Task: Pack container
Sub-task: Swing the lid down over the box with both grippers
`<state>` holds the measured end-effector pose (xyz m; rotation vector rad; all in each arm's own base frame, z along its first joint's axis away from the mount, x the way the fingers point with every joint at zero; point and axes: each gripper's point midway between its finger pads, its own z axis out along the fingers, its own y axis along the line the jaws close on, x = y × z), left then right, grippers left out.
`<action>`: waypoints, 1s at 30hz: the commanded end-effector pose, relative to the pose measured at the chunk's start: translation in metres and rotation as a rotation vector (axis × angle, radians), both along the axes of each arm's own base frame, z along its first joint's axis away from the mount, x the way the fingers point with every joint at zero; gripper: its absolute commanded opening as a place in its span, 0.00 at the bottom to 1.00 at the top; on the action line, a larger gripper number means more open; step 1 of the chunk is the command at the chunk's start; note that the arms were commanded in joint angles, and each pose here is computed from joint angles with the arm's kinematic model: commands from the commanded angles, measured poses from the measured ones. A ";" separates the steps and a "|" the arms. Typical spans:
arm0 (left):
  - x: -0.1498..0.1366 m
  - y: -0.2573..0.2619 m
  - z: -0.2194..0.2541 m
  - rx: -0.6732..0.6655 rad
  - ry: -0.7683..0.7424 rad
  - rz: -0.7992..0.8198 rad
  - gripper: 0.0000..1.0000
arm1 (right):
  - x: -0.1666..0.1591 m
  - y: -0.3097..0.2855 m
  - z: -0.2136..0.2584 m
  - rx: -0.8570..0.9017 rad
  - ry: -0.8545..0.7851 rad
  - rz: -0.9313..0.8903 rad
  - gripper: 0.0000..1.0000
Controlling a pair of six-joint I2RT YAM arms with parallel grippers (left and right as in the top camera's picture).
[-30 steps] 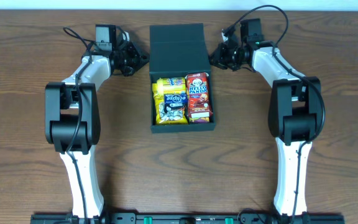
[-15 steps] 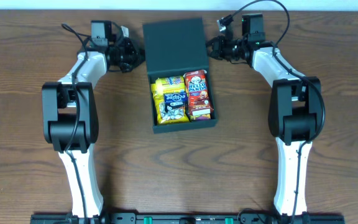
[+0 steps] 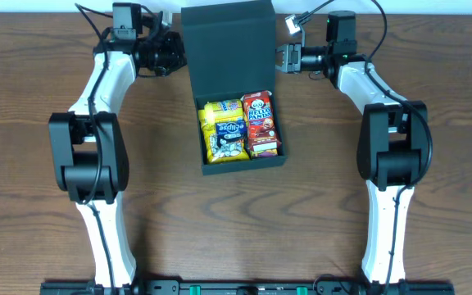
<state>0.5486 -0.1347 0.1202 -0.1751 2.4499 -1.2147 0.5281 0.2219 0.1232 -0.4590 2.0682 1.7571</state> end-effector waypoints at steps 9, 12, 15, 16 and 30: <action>-0.033 -0.002 0.094 0.090 -0.236 -0.131 0.06 | -0.016 -0.001 0.012 0.086 0.067 0.096 0.01; -0.044 -0.002 0.101 0.108 -0.242 -0.157 0.06 | -0.019 -0.001 0.015 0.100 0.070 0.115 0.02; -0.057 -0.002 0.100 0.127 -0.227 -0.191 0.06 | -0.023 0.000 0.017 0.115 0.096 0.136 0.02; -0.061 -0.002 0.099 0.130 -0.217 -0.199 0.06 | -0.024 0.000 0.018 0.118 0.101 0.139 0.02; -0.098 -0.004 0.077 0.173 -0.052 -0.254 0.06 | -0.029 0.000 0.019 0.132 0.289 0.149 0.02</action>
